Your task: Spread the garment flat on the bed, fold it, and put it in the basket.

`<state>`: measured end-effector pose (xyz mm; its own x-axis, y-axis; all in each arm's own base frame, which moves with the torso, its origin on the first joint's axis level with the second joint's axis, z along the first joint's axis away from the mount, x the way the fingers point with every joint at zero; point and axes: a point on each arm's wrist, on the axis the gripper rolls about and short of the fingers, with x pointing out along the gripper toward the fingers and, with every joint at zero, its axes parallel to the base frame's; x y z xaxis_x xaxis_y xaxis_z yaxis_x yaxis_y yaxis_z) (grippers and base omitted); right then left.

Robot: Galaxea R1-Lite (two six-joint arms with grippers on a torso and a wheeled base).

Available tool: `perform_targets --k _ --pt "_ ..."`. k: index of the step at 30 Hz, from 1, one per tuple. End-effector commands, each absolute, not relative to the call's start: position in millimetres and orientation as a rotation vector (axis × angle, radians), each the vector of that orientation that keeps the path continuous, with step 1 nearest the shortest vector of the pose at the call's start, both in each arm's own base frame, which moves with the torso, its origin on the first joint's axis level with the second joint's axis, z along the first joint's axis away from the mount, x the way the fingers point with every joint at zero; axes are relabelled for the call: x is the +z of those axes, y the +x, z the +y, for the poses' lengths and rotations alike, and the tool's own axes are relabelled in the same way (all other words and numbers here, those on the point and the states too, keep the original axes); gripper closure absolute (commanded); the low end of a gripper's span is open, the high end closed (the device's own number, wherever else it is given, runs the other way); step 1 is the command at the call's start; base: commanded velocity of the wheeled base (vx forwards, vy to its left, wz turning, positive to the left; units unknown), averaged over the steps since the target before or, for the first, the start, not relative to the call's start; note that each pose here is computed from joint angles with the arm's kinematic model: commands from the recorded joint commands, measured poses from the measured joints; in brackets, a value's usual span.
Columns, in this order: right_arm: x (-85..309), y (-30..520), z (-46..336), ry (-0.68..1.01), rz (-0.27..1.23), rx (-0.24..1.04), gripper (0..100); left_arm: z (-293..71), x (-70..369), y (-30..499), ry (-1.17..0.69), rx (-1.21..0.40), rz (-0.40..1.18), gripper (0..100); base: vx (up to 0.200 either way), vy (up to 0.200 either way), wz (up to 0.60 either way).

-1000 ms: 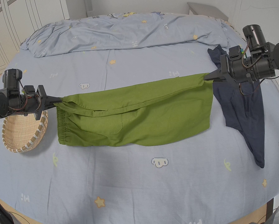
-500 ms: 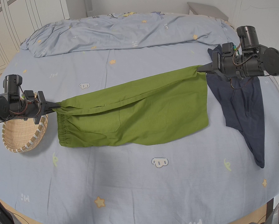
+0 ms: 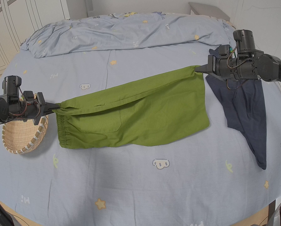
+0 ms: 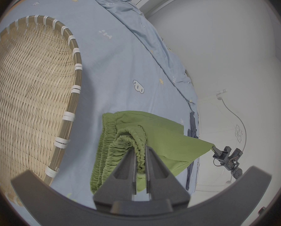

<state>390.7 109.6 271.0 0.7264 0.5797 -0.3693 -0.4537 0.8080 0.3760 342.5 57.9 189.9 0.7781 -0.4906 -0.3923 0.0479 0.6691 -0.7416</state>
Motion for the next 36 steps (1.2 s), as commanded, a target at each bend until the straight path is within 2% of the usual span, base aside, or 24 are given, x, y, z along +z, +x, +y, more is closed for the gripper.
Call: perform_targets --k 1,19,36 --pt "268 394 111 0.268 0.490 0.574 100 60 192 342 -0.788 -0.321 0.609 100 0.000 0.000 0.00" --pt "235 422 124 0.229 0.484 0.552 100 62 189 348 -0.775 -0.329 0.590 100 0.000 0.000 0.00" --pt "223 439 130 0.218 0.459 0.512 100 63 184 360 -0.767 -0.341 0.562 100 0.000 0.000 0.00"
